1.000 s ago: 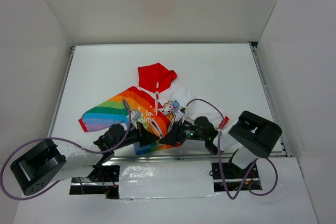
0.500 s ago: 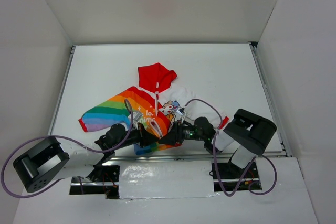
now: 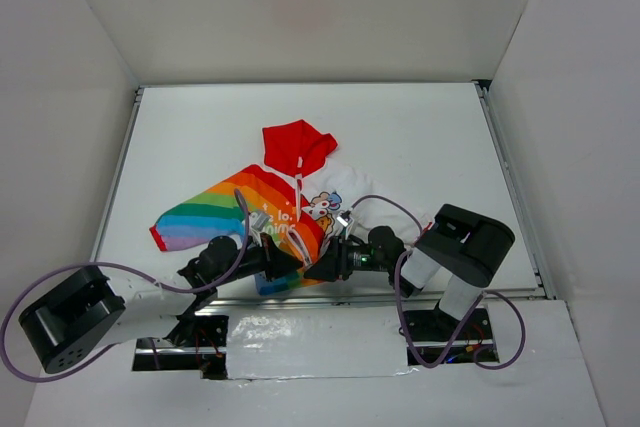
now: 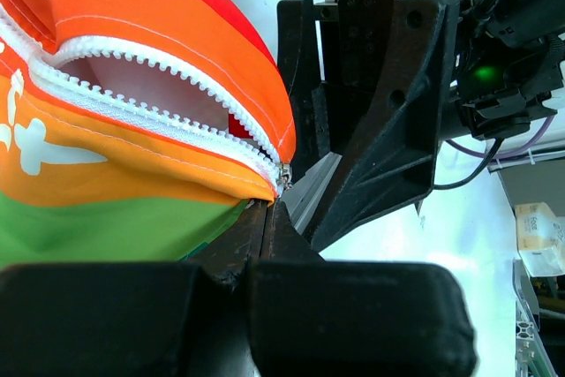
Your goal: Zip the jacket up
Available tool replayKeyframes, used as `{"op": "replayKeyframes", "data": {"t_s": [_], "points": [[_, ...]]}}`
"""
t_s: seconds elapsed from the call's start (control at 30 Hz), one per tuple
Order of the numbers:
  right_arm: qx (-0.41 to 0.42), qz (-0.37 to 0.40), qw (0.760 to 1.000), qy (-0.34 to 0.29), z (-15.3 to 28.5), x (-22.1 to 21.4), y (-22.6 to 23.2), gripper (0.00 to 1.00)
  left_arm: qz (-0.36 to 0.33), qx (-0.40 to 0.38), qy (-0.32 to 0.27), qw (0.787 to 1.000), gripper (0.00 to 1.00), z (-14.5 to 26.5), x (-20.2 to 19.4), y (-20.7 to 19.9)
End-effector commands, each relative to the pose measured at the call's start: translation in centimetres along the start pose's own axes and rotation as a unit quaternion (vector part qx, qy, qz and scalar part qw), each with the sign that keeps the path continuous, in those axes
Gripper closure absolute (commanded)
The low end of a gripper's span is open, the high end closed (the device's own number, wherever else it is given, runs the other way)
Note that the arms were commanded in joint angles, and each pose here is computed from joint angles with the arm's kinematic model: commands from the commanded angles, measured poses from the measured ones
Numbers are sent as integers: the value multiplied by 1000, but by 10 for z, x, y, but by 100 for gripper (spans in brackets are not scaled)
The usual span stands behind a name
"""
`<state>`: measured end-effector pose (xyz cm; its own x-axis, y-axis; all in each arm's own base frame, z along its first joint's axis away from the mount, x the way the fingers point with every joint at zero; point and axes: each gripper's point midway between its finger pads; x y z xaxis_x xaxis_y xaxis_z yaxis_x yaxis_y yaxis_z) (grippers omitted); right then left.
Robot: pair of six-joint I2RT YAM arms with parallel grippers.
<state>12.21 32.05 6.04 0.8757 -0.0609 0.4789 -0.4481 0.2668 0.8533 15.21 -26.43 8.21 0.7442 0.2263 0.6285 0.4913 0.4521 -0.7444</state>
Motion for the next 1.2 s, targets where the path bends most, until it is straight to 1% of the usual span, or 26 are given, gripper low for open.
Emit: {"op": "replayKeyframes", "data": {"t_s": [0.0, 0.17, 0.37, 0.4, 0.43, 0.47, 0.6, 1.0, 1.17], "points": [[84, 56, 993, -57, 2, 25, 41, 45, -14, -23, -15, 1000, 100, -2, 8, -11], [87, 59, 992, -63, 3, 26, 42, 46, -12, -27, -11, 1000, 100, -3, 7, -11], [88, 62, 992, -72, 3, 29, 42, 46, -12, -36, -10, 999, 100, -5, 8, -15], [90, 63, 991, -73, 3, 29, 42, 45, -12, -36, -9, 999, 100, -5, 7, -15], [88, 64, 991, -77, 2, 30, 42, 40, -12, -38, -10, 999, 100, -5, 8, -16], [86, 64, 991, -80, 2, 30, 41, 39, -11, -39, -8, 999, 100, -5, 7, -16], [86, 69, 990, -84, -2, 35, 40, 38, -9, -43, -9, 999, 100, -5, 8, -19], [108, 83, 985, -102, -7, 51, 57, 38, -10, -42, -8, 999, 100, -5, 7, -18], [112, 82, 985, -101, -8, 53, 60, 40, -14, -40, -8, 999, 100, -5, 8, -18]]}}
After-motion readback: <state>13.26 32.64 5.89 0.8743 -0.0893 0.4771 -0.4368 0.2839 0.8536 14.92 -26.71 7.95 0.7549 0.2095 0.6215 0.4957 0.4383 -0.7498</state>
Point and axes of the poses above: each gripper's point midway between its finger pads, its own z axis back along the fingers, its own y axis along the line the jaws close on, x = y × z, and after that the axes turned 2 degrees about z, right-handed
